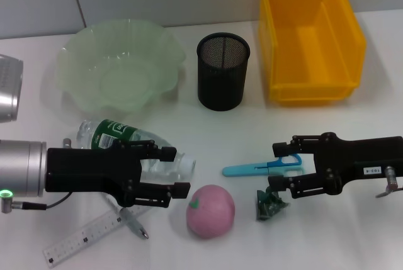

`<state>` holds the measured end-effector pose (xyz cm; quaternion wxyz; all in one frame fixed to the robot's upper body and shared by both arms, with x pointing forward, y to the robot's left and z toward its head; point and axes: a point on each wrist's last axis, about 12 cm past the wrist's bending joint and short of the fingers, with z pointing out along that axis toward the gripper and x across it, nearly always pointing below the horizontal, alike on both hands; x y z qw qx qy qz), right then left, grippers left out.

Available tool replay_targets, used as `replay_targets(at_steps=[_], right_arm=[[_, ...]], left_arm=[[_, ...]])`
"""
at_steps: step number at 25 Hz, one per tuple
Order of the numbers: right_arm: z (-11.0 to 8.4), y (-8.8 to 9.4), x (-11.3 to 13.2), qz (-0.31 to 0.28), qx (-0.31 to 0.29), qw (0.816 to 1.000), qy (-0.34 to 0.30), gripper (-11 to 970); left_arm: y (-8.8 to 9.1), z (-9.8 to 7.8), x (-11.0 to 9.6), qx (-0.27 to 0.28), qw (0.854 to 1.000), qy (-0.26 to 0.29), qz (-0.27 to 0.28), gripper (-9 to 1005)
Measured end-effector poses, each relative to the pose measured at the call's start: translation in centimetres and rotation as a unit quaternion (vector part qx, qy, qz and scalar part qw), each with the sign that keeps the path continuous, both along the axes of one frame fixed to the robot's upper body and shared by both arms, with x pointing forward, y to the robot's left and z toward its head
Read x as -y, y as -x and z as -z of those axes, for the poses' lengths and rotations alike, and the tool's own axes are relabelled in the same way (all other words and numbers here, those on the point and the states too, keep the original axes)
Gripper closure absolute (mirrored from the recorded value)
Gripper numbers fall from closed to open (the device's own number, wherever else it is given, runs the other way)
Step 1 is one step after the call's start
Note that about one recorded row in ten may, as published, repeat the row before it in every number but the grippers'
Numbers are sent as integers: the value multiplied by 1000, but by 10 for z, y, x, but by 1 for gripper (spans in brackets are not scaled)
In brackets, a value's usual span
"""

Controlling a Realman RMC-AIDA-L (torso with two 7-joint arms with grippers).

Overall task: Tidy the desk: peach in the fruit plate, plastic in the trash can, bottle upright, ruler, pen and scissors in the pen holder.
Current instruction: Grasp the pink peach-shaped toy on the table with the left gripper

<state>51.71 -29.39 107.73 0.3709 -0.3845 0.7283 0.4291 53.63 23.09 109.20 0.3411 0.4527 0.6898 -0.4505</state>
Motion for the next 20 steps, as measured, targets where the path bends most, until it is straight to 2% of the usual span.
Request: replay_targets(at_steps=[4, 7, 9, 10, 11, 18, 20], right_arm=[[0, 0, 0, 1, -4, 1000, 0, 151], [1, 1, 1, 6, -8, 1000, -2, 152], [1, 1, 1, 6, -10, 1000, -2, 153], [1, 1, 1, 7, -12, 1000, -2, 154], [1, 1, 1, 7, -15, 1000, -1, 155], [-2, -1, 5, 11, -25, 1000, 4, 158], [-4, -3, 6, 8, -34, 999, 12, 159]], left_arm=[[-2, -3, 1, 8, 1000, -2, 3, 184], [-12, -17, 10, 40, 999, -10, 25, 184], [-12, -17, 10, 40, 999, -10, 25, 184], [-19, -28, 17, 66, 997, -19, 40, 184], [-20, -30, 18, 70, 996, -24, 44, 185], [-21, -35, 21, 71, 994, -45, 72, 185], [-23, -42, 22, 61, 994, -48, 77, 185]])
